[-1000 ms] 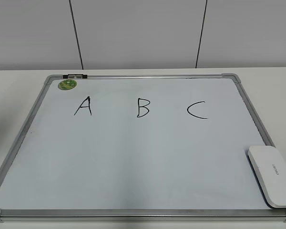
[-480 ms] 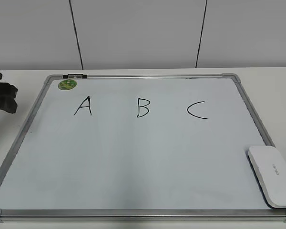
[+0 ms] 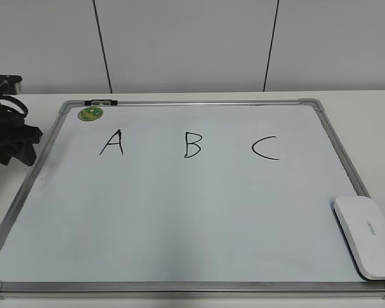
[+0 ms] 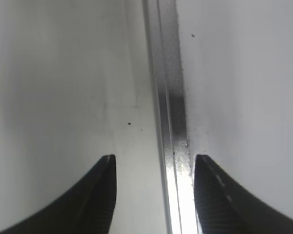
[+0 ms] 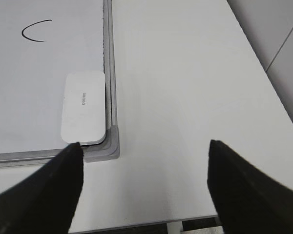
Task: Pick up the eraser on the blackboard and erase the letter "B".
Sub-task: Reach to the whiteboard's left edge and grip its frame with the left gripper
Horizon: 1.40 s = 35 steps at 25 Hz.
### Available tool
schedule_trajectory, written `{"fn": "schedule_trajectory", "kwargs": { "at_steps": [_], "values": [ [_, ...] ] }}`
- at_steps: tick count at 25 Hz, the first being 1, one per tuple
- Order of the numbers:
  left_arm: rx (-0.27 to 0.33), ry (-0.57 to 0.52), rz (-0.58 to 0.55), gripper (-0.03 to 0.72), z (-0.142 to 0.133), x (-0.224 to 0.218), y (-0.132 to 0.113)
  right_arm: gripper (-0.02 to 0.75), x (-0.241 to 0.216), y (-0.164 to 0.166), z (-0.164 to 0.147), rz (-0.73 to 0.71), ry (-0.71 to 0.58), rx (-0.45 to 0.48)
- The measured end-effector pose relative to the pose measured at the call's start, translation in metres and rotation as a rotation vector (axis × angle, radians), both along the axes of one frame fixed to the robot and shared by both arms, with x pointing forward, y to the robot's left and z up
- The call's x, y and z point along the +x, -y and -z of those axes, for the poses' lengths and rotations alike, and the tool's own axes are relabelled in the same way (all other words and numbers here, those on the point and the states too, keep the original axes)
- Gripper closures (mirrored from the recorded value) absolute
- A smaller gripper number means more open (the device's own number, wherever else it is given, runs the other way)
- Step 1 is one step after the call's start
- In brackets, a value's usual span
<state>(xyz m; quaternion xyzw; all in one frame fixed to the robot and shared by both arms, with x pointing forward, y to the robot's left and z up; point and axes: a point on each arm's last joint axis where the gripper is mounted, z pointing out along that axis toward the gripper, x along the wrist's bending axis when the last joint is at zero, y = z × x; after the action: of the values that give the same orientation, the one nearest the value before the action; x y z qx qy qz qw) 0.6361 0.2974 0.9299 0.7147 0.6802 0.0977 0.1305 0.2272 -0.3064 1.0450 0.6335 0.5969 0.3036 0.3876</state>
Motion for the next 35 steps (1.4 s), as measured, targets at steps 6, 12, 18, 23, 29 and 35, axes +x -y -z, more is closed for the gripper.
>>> {"fn": "schedule_trajectory", "kwargs": {
  "at_steps": [6, 12, 18, 23, 29, 35],
  "values": [
    [-0.013, -0.095, 0.026, 0.327, 0.014, 0.012, 0.002, 0.150, 0.000, 0.000, 0.000, 0.000, 0.000, 0.000],
    [-0.024, -0.130, 0.043, 0.340, 0.012, 0.023, 0.003, 0.150, 0.000, 0.000, 0.000, 0.000, 0.000, 0.000],
    [-0.045, -0.194, 0.037, 0.380, 0.021, 0.029, 0.002, 0.150, 0.000, 0.000, 0.000, 0.000, 0.000, 0.000],
    [-0.069, -0.203, 0.006, 0.410, 0.022, 0.029, -0.007, 0.150, 0.000, 0.000, 0.000, 0.000, 0.000, 0.000],
    [-0.092, -0.204, 0.004, 0.435, 0.022, 0.029, -0.011, 0.150, 0.000, 0.000, 0.000, 0.000, 0.000, 0.000],
    [-0.113, -0.219, -0.004, 0.438, 0.028, 0.029, -0.009, 0.150, 0.000, 0.000, 0.000, 0.000, 0.000, 0.000]
  ]
}}
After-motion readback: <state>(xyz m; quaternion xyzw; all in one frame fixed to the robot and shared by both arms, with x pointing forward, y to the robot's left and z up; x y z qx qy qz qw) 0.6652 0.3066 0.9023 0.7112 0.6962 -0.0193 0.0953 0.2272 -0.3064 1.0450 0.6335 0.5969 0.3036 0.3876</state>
